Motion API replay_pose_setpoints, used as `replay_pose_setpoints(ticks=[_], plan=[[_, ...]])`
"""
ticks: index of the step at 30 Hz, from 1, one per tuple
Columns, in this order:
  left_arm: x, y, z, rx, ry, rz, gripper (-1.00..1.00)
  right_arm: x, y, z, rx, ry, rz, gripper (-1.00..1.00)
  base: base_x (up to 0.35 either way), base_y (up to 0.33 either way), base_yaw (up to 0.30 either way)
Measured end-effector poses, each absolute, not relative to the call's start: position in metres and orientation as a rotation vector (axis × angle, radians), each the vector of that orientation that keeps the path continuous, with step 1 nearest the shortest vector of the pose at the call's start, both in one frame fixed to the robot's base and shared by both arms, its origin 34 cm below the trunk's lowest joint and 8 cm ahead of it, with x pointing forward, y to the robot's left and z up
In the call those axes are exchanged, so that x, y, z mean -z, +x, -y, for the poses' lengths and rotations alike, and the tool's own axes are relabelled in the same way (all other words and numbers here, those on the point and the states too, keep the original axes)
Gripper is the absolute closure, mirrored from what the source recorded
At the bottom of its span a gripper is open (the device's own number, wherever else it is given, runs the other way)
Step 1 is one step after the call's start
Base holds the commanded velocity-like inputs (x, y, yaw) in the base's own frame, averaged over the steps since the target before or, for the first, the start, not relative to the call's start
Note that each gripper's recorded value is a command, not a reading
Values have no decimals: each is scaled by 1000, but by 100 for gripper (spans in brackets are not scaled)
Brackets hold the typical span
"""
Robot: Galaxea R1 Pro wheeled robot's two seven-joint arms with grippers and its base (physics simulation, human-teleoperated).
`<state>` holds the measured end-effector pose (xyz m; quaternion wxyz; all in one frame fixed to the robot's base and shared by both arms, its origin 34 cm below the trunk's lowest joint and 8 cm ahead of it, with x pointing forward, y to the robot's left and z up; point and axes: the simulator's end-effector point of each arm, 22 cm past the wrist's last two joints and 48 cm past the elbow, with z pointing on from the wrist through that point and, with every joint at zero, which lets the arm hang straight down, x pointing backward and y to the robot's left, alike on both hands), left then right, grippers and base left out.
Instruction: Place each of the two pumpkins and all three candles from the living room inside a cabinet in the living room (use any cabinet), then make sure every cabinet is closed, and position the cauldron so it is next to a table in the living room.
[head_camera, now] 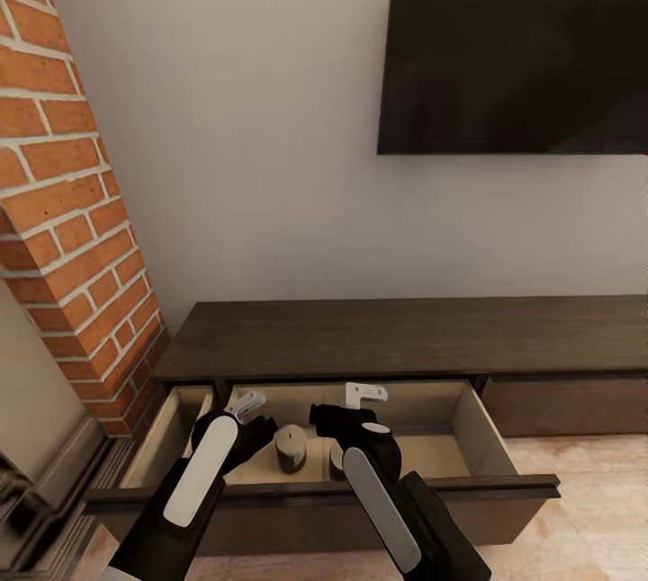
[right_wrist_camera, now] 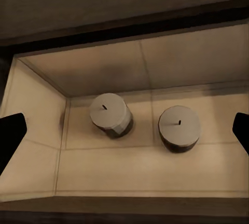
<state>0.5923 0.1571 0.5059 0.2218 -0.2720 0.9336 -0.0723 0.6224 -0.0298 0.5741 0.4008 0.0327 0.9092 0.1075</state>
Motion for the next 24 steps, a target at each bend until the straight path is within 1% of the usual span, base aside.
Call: replay_pose_setpoints(ticks=[24], plan=[[-558,604,-157,199,-750,-2581,-100,-622,630,29,-268,62,-2326,-100,-1,0,0]])
